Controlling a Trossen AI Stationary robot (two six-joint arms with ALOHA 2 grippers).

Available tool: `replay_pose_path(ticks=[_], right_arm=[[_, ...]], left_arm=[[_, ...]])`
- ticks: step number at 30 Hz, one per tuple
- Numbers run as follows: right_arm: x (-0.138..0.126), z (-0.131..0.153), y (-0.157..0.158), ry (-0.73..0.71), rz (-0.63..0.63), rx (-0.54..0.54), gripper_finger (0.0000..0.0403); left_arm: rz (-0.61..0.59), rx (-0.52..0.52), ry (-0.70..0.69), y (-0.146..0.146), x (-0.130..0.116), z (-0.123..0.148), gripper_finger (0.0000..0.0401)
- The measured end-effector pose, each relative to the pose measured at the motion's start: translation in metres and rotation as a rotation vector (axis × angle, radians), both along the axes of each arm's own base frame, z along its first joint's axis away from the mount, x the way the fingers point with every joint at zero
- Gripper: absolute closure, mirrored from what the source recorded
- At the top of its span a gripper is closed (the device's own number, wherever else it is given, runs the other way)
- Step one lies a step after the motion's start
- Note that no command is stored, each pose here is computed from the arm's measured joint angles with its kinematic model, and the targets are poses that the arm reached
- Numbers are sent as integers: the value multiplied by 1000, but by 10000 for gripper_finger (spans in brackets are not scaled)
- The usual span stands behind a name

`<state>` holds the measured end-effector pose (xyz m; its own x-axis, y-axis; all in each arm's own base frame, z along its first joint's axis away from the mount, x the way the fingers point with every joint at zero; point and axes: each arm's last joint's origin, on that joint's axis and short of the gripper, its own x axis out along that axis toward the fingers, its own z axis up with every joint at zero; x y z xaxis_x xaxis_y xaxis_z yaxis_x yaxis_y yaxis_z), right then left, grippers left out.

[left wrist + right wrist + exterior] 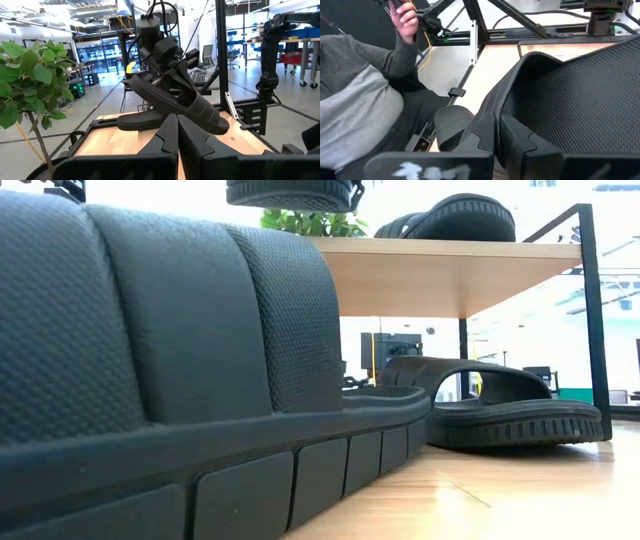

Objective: Pick and place slides into the shelf
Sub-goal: Adjust the black slipper on the shelf

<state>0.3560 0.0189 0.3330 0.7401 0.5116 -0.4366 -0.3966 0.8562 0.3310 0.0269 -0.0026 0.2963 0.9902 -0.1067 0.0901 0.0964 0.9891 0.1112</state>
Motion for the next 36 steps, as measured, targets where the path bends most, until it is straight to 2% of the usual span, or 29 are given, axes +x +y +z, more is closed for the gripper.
replay_pose_path(ticks=[5, 10, 13, 21, 29, 36], right_arm=[[0, -10, -10, 27, -41, 30, 399], [1, -20, -18, 10, -1, 143, 399], [0, -30, -20, 26, -6, 175, 399], [2, -41, -24, 81, -92, 193, 399], [14, -63, -28, 153, -115, 217, 399], [15, -63, -31, 136, -116, 203, 399]], left_arm=[[0, 2, 0, 0, 0, 0, 396], [0, 2, 0, 0, 0, 0, 396], [1, 2, 0, 0, 0, 0, 396], [1, 8, -1, 0, 0, 0, 396], [2, 18, -2, 0, 0, 0, 396], [2, 15, -2, 0, 0, 0, 396]])
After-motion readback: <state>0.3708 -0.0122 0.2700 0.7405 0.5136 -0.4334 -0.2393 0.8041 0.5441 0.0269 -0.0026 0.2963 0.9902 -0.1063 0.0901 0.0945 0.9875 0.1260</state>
